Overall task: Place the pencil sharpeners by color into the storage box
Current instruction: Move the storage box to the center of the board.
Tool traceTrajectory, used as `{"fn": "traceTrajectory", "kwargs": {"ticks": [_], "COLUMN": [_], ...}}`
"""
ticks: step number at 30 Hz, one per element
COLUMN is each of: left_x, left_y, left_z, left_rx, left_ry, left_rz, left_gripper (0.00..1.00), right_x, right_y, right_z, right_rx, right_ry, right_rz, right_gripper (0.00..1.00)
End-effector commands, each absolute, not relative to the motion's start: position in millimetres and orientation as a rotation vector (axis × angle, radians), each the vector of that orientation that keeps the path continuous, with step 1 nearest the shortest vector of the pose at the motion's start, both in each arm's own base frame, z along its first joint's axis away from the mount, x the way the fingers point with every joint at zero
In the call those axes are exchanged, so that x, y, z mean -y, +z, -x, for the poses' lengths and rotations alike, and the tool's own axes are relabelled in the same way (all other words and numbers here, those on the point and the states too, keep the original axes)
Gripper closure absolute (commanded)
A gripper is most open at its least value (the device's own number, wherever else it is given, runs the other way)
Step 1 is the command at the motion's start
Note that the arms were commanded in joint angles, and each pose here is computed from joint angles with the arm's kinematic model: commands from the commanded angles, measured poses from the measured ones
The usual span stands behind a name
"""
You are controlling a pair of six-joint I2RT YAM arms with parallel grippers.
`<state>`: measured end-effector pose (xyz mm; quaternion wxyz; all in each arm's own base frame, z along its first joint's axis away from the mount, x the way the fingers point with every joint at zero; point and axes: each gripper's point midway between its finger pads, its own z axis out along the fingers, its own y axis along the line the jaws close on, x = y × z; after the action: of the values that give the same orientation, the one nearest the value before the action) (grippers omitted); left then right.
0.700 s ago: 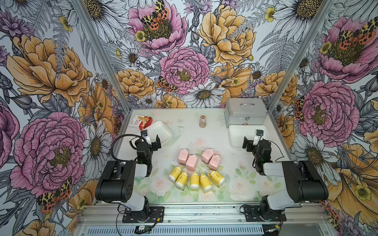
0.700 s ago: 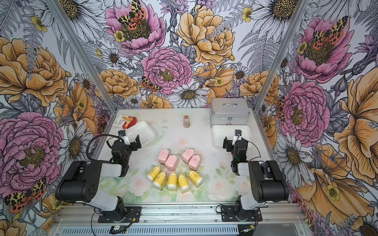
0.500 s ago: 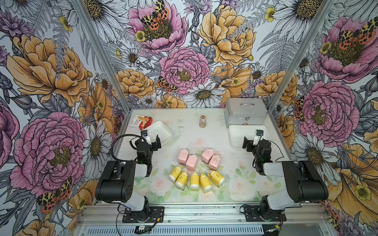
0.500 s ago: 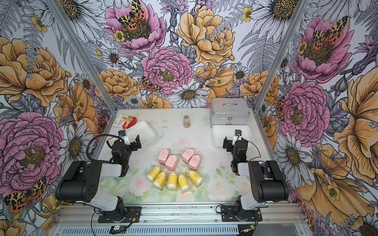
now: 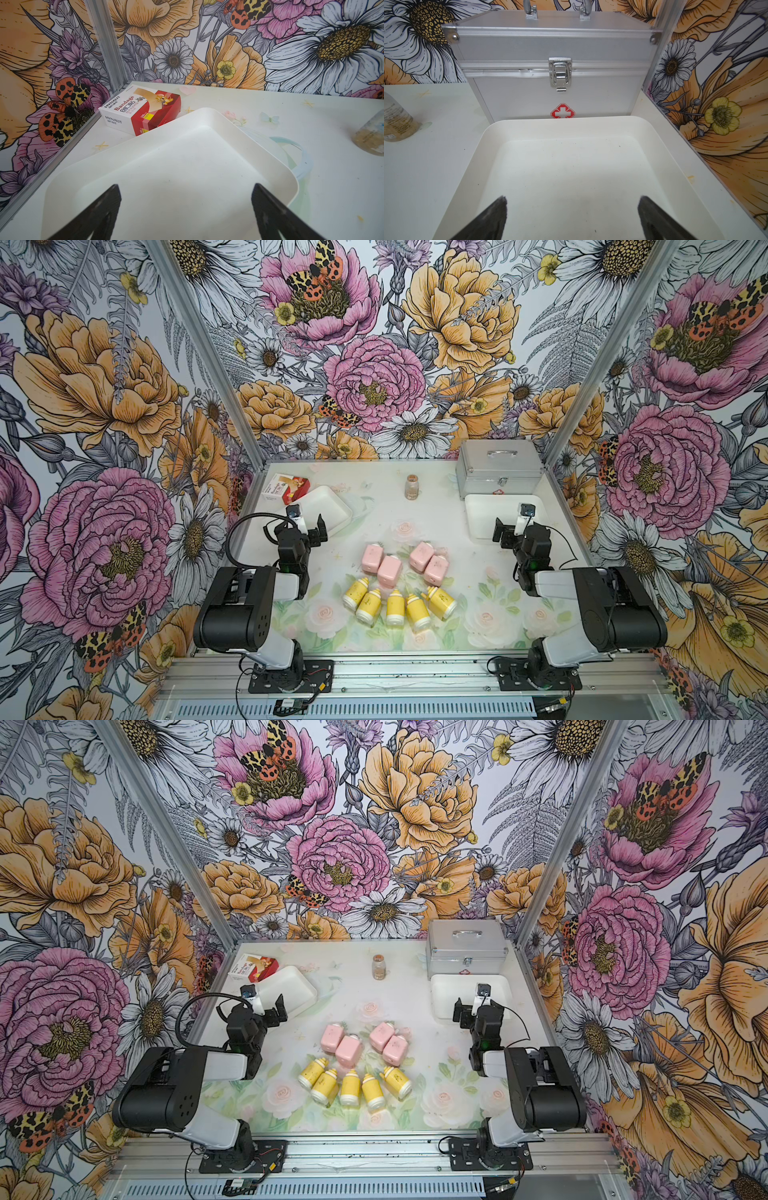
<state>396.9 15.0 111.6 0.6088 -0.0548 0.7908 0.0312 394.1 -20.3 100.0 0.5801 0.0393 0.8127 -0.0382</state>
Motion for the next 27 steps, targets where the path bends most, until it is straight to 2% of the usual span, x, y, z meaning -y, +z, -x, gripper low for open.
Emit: {"fn": "traceTrajectory", "kwargs": {"ticks": [1,9,17,22,25,27], "left_x": [-16.4,-14.4,-15.6,-37.0,-22.8,-20.2], "left_y": [118.0,136.8,195.2,205.1,213.8,225.5], "left_z": [-403.1,-406.0,-407.8,-393.6,-403.0,-403.1], "left_rx": [-1.809,-1.841,-1.911,-2.042,-2.075,-2.082], "left_ry": [0.067,0.108,0.164,0.022,-0.217,-0.235], "left_rz": [0.113,0.107,0.226,0.603,0.575,0.563], "left_gripper": [0.01,0.01,0.01,0.01,0.01,0.01], "right_x": [24.1,24.1,31.1,63.4,84.8,68.6], "right_y": [111.8,111.1,130.3,160.6,164.3,157.7], "right_z": [-402.3,-402.0,-419.5,-416.2,-391.7,-391.4], "right_rx": [-1.857,-1.859,-2.011,-2.105,-2.131,-2.243], "right_ry": [-0.105,-0.106,-0.149,-0.257,-0.289,-0.162], "right_rz": [-0.098,-0.098,-0.126,-0.435,-0.731,-0.677], "right_gripper": [0.0,0.0,0.0,0.0,0.0,0.0]}}
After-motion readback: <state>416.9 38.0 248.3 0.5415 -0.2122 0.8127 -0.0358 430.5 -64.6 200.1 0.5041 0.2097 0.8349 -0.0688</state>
